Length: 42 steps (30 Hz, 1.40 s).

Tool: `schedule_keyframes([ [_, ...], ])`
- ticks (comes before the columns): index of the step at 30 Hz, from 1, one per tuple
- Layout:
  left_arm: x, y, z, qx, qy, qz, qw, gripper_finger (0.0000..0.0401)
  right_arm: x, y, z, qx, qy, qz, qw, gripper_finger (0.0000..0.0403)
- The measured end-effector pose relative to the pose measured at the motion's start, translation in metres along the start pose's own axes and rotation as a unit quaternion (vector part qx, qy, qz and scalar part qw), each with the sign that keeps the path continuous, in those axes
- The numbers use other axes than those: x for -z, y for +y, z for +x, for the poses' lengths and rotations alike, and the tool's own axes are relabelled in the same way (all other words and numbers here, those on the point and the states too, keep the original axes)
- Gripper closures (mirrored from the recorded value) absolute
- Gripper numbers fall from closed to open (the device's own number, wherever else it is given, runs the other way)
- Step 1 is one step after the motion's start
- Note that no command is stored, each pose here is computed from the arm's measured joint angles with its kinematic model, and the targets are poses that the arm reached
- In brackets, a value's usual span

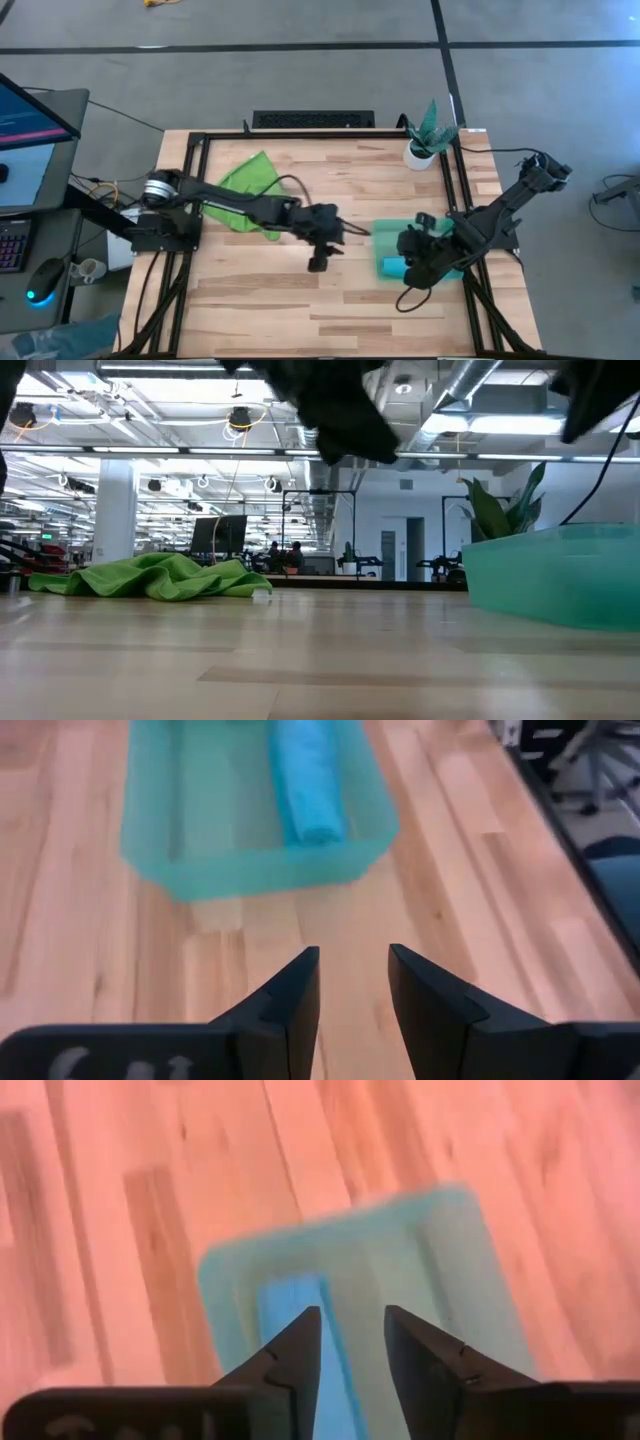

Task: Roll microfiber towels into tight, uniform cylinder then place into a basket
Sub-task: Fold the green microfiber towel

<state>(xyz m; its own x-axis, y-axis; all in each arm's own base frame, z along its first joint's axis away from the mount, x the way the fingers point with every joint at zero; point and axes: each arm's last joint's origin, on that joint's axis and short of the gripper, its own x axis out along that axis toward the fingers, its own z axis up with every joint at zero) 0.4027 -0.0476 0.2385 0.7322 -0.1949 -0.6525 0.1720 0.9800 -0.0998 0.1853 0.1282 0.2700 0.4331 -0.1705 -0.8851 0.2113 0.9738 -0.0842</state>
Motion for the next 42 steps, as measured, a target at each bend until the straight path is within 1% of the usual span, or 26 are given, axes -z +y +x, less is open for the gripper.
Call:
schedule_keyframes([
  [5, 0.027, -0.007, -0.022, -0.069, -0.010, -0.013, 0.997, 0.0289, -0.022, 0.001, 0.004, -0.014, -0.080, -0.029, 0.996, 0.0269],
  [8, 0.049, -0.017, -0.025, -0.098, 0.000, -0.012, 0.995, 0.0289, -0.034, -0.002, 0.007, -0.019, -0.111, -0.057, 0.992, 0.0269],
  [11, 0.069, -0.024, -0.027, -0.116, 0.005, -0.018, 0.993, 0.0289, -0.042, -0.010, 0.011, -0.005, -0.116, -0.078, 0.990, 0.0268],
  [14, 0.090, -0.028, -0.028, -0.141, 0.022, -0.036, 0.989, 0.0289, -0.049, -0.022, 0.015, 0.012, -0.111, -0.069, 0.991, 0.0265],
  [18, 0.109, -0.030, -0.032, -0.177, 0.031, -0.066, 0.981, 0.0289, -0.059, -0.036, 0.021, 0.029, -0.114, -0.054, 0.992, 0.0260],
  [20, 0.118, -0.030, -0.035, -0.186, 0.035, -0.082, 0.978, 0.0289, -0.063, -0.042, 0.023, 0.036, -0.116, -0.057, 0.991, 0.0256],
  [25, 0.138, -0.027, -0.046, -0.208, 0.073, -0.125, 0.967, 0.0289, -0.071, -0.056, 0.027, 0.051, -0.115, -0.058, 0.990, 0.0246],
  [29, 0.148, -0.025, -0.051, -0.231, 0.109, -0.136, 0.957, 0.0289, -0.074, -0.067, 0.030, 0.061, -0.111, -0.039, 0.991, 0.0241],
  [34, 0.156, -0.030, -0.053, -0.239, 0.142, -0.138, 0.951, 0.0289, -0.076, -0.076, 0.036, 0.068, -0.105, -0.023, 0.992, 0.0242],
  [37, 0.159, -0.034, -0.055, -0.261, 0.148, -0.122, 0.946, 0.0289, -0.076, -0.079, 0.037, 0.072, -0.103, -0.018, 0.992, 0.0243],
  [39, 0.159, -0.035, -0.055, -0.281, 0.138, -0.118, 0.942, 0.0289, -0.077, -0.080, 0.037, 0.073, -0.103, -0.016, 0.992, 0.0243],
  [42, 0.158, -0.036, -0.055, -0.288, 0.129, -0.117, 0.942, 0.0289, -0.077, -0.081, 0.037, 0.074, -0.104, -0.014, 0.992, 0.0245],
])
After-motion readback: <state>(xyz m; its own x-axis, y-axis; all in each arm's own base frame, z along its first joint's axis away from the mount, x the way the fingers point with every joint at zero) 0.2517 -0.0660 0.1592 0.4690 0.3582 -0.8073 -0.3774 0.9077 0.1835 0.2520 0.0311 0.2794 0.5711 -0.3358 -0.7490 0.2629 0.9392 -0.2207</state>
